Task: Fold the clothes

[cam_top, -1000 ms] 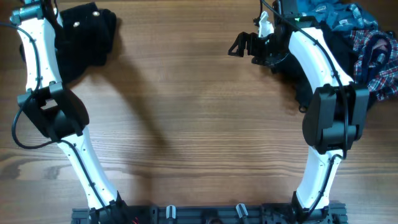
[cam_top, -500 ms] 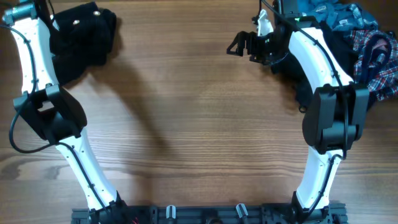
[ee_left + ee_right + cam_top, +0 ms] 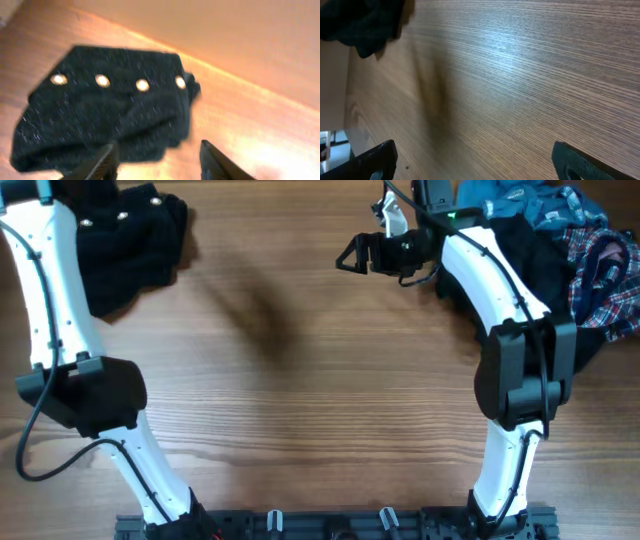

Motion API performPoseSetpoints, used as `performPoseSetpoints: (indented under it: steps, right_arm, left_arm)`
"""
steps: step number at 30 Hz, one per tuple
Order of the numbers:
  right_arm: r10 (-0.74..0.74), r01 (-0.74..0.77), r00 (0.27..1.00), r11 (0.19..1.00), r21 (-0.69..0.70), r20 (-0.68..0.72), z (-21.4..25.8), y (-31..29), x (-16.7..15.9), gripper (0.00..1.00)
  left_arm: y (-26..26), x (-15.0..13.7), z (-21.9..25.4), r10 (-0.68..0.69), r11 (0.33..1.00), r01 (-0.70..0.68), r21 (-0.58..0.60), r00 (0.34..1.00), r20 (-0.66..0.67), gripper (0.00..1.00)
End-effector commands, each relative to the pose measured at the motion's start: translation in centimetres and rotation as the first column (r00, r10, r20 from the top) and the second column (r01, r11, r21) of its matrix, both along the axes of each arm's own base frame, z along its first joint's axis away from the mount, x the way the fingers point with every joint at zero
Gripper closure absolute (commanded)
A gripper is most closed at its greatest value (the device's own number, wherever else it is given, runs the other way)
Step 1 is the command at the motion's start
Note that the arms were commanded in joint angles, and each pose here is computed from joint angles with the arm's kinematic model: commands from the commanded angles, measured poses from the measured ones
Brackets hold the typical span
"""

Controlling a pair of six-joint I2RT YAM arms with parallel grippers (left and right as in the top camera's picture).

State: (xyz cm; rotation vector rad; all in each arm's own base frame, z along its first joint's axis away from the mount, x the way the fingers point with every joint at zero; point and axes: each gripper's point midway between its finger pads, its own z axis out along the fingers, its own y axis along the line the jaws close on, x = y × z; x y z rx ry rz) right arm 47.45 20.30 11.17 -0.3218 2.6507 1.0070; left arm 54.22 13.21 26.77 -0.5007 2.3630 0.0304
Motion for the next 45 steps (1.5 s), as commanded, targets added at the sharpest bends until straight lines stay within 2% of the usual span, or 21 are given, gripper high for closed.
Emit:
performPoseSetpoints:
  steps: [1, 6, 11, 17, 24, 36, 41, 45]
  right_arm:
    - [0.021, -0.021, 1.000, 1.000, 0.018, -0.016, 0.1, 0.1, -0.6, 0.00]
    - [0.021, -0.021, 0.999, 1.000, 0.015, -0.034, 0.0, 0.0, -1.0, 0.00]
    - [0.020, -0.019, 0.998, 1.000, 0.012, -0.052, -0.2, -0.1, -1.3, 0.00]
    - [0.016, -0.016, 0.998, 1.000, -0.005, -0.058, -0.4, -0.3, -1.4, 0.00]
    - [0.016, -0.017, 0.999, 1.000, -0.004, -0.050, -0.3, -0.3, -1.3, 0.00]
    - [0.016, -0.016, 0.998, 1.000, -0.005, -0.059, -0.4, -0.3, -1.4, 0.00]
    - [0.014, -0.014, 0.998, 1.000, -0.004, -0.060, -0.4, -0.3, -1.4, 0.00]
    - [0.014, -0.014, 0.998, 1.000, -0.004, -0.060, -0.4, -0.3, -1.4, 0.00]
  left_arm:
    - [3.5, 1.8, -4.1, 0.056, 0.998, -0.055, 0.007, 0.998, -0.022, 0.44]
    - [5.8, 3.6, -7.9, 0.081, 0.997, -0.081, 0.005, 0.996, -0.029, 0.41]
    - [6.5, 4.0, -13.6, 0.076, 0.997, -0.072, 0.034, 0.989, -0.129, 0.42]
    - [6.6, 0.7, -17.6, 0.092, 0.995, -0.100, -0.010, 0.949, -0.302, 0.43]
    - [7.9, -4.9, -21.0, 0.154, 0.973, -0.218, -0.073, 0.852, -0.501, 0.45]
    - [8.8, -7.6, -33.0, 0.126, 0.952, -0.278, -0.127, 0.738, -0.663, 0.46]
    - [7.5, -8.1, -35.3, 0.081, 0.941, -0.282, -0.185, 0.722, -0.687, 0.48]
    - [6.1, -8.0, -35.4, 0.036, 0.935, -0.269, -0.233, 0.724, -0.689, 0.50]
